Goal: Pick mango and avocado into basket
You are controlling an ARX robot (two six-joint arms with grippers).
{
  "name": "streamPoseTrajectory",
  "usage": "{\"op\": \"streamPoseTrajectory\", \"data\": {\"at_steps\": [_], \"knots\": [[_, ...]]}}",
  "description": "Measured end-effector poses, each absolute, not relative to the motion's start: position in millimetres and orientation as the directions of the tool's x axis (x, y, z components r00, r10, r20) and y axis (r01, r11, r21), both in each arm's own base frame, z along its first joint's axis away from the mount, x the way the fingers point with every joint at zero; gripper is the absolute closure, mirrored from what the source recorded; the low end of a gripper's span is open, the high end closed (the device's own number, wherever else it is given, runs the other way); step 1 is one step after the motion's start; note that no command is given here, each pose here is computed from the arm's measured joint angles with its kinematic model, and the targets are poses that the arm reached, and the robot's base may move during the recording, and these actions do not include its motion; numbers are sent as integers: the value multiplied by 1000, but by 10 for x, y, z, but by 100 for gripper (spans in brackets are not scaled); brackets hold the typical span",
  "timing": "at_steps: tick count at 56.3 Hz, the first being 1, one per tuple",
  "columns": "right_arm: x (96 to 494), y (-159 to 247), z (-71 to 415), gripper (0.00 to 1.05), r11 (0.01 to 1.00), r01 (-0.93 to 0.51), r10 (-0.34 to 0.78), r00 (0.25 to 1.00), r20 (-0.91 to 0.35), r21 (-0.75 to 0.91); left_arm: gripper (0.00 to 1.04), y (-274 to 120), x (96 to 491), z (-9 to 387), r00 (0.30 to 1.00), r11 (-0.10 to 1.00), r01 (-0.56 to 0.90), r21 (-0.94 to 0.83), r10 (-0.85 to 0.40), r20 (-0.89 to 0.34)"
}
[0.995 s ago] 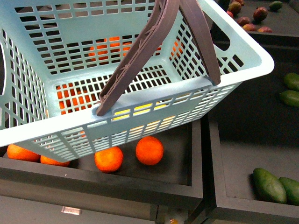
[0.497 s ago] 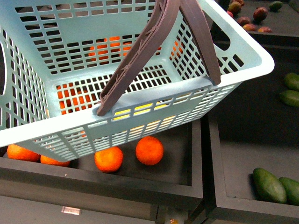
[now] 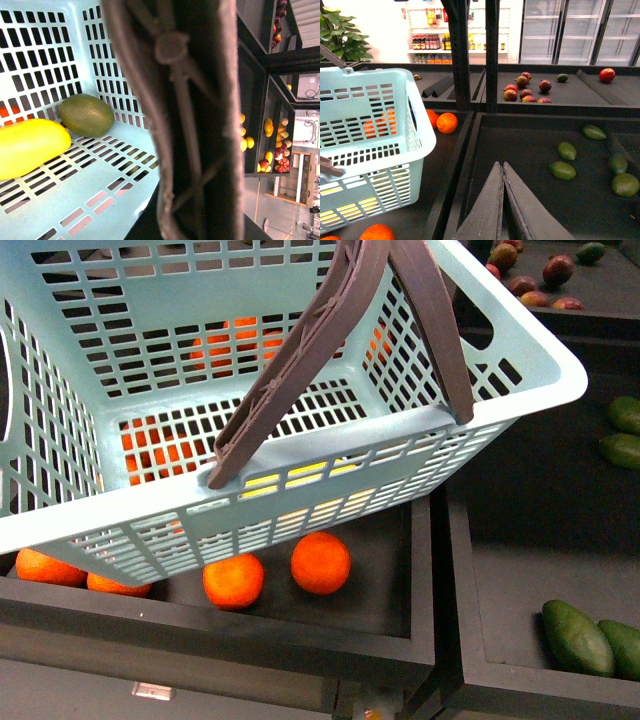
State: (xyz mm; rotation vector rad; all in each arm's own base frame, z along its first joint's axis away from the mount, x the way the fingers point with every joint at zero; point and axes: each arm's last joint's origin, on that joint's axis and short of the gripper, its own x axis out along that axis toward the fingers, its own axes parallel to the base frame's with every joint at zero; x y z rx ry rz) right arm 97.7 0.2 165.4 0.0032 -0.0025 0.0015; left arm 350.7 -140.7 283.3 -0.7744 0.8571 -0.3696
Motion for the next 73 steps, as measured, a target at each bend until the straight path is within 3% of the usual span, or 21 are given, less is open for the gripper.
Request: {"op": "streamPoseTrajectory", "data": {"at_steps": [4,36,73], "knots": [[977,2,1654,99,1000,-2,2,1000,2,2,99,-1408,3508,2831,615,674,-9,-738,-579,-536],[977,2,1654,6,1000,-2,2,1000,2,3,99,-1408,3508,2831,615,674,-8,-738,-579,-536],[976,1,1653,8,1000,1,-1,1000,2,2,99,-1465,3482,2833,591,662,7,-750,-607,-531]]}}
